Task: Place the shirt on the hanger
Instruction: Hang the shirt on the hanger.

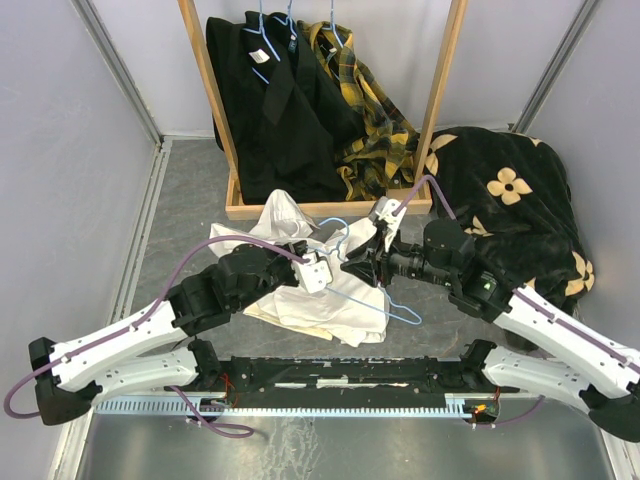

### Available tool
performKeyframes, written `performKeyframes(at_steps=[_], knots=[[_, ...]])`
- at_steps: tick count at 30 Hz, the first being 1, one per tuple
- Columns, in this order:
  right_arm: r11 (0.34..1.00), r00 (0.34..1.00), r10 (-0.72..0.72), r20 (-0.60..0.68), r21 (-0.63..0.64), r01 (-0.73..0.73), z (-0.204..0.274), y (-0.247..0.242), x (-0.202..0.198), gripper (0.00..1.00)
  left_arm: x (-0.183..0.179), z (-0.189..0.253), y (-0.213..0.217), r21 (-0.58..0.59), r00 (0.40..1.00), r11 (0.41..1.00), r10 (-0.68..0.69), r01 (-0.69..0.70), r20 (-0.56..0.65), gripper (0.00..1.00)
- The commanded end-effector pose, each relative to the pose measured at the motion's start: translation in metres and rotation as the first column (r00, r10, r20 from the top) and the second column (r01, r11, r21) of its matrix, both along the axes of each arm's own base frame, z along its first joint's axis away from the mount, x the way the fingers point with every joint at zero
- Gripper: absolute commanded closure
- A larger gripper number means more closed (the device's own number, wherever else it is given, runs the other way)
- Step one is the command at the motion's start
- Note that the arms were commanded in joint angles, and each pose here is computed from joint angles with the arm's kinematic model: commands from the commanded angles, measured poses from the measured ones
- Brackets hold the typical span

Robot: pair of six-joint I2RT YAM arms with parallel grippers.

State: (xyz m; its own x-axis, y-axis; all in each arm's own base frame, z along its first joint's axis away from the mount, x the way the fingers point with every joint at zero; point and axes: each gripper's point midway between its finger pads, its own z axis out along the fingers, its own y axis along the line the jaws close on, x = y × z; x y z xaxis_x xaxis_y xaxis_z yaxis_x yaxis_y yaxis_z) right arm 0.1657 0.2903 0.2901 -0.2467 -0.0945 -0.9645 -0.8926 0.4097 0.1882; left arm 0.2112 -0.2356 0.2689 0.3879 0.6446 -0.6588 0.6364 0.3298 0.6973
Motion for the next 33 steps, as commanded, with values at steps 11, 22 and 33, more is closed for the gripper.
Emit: performKeyframes(at_steps=[11, 22, 33], knots=[[0.993, 0.999, 0.051, -0.005, -0.106, -0.051, -0.014, 0.011, 0.005, 0.90, -0.001, 0.018, -0.005, -0.018, 0.999, 0.999, -0.028, 0.029, 0.035, 0.97], [0.999, 0.999, -0.028, 0.042, -0.022, 0.029, -0.014, 0.011, 0.019, 1.00, -0.001, 0.047, 0.026, -0.333, 0.978, 0.921, 0.170, -0.201, -0.121, 0.32], [0.998, 0.998, -0.057, 0.026, 0.015, 0.057, -0.019, 0.017, 0.027, 1.00, -0.012, 0.039, 0.106, -0.547, 0.814, 0.603, 0.396, -0.580, -0.426, 0.30]])
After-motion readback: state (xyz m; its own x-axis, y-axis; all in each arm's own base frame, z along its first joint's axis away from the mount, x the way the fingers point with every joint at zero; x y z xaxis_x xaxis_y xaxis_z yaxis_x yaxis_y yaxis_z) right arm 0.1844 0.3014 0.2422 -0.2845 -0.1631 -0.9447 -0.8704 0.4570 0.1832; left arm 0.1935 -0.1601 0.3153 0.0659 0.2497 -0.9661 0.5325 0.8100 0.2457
